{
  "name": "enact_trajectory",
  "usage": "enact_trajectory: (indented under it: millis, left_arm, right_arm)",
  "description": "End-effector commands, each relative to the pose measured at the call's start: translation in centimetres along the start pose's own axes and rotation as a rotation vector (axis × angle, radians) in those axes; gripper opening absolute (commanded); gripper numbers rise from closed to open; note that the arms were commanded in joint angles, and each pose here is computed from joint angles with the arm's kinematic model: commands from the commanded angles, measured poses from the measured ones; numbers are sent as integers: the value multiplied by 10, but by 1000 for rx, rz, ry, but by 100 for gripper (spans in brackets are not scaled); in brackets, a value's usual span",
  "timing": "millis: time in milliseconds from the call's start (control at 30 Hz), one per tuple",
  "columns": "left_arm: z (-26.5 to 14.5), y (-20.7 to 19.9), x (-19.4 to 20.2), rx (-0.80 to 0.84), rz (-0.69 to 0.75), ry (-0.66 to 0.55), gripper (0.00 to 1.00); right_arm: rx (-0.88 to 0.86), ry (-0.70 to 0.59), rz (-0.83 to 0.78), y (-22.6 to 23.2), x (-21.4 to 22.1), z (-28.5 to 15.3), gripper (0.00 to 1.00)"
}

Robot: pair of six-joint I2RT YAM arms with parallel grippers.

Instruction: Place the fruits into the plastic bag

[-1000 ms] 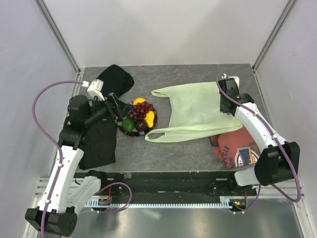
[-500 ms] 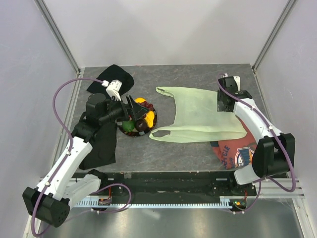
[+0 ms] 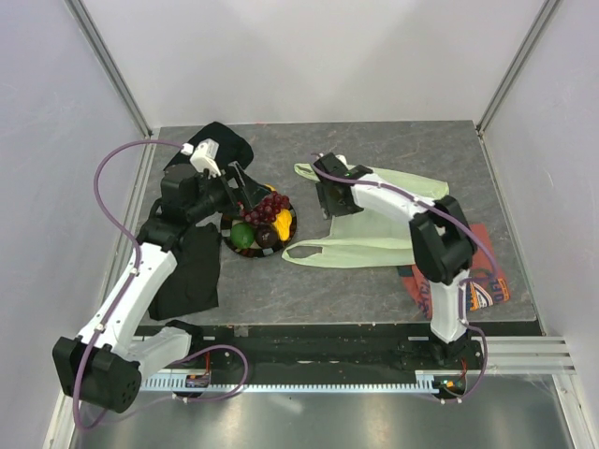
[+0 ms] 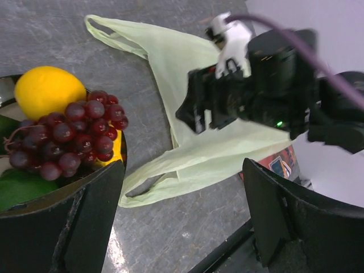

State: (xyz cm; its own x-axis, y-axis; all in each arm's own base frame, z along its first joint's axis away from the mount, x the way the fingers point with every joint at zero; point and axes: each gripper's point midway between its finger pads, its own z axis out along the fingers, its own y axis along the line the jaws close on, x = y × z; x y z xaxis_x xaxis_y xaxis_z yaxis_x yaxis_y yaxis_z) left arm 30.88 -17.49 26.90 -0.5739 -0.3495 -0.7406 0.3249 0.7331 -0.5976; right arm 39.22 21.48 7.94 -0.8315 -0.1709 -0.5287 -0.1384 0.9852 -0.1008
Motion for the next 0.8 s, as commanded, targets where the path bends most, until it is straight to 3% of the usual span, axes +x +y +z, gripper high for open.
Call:
enact_trajectory:
  millis: [0,233,367,467,500,600,700,767]
  left_arm:
    - [-3,-1,-19,4,-29,-40,92]
    - [-1,9,-20,-11,-48,-32,92]
    - [-1,15,-22,-20,-49,-29,92]
    - [-2,16,-25,-25,-51,-35,92]
    - [-2,17,-25,-26,-51,-36,92]
    - [-1,15,-28,-16,-44,-38,92]
    - [2,7,-31,30,-29,-35,91]
    - [1,-4,-36,74,-18,-45,91]
  right_arm:
    - [60,53,7,8,2,13,68]
    - [79,118,32,9,24,36,72]
    - [62,143,34,12,35,51,68]
    - [43,162,44,10,40,55,43]
    - [27,181,47,9,48,56,24]
    - [-14,169,85,1,44,55,2]
    - [-135,118,89,1,23,39,0]
    - [-259,18,115,5,-9,12,0]
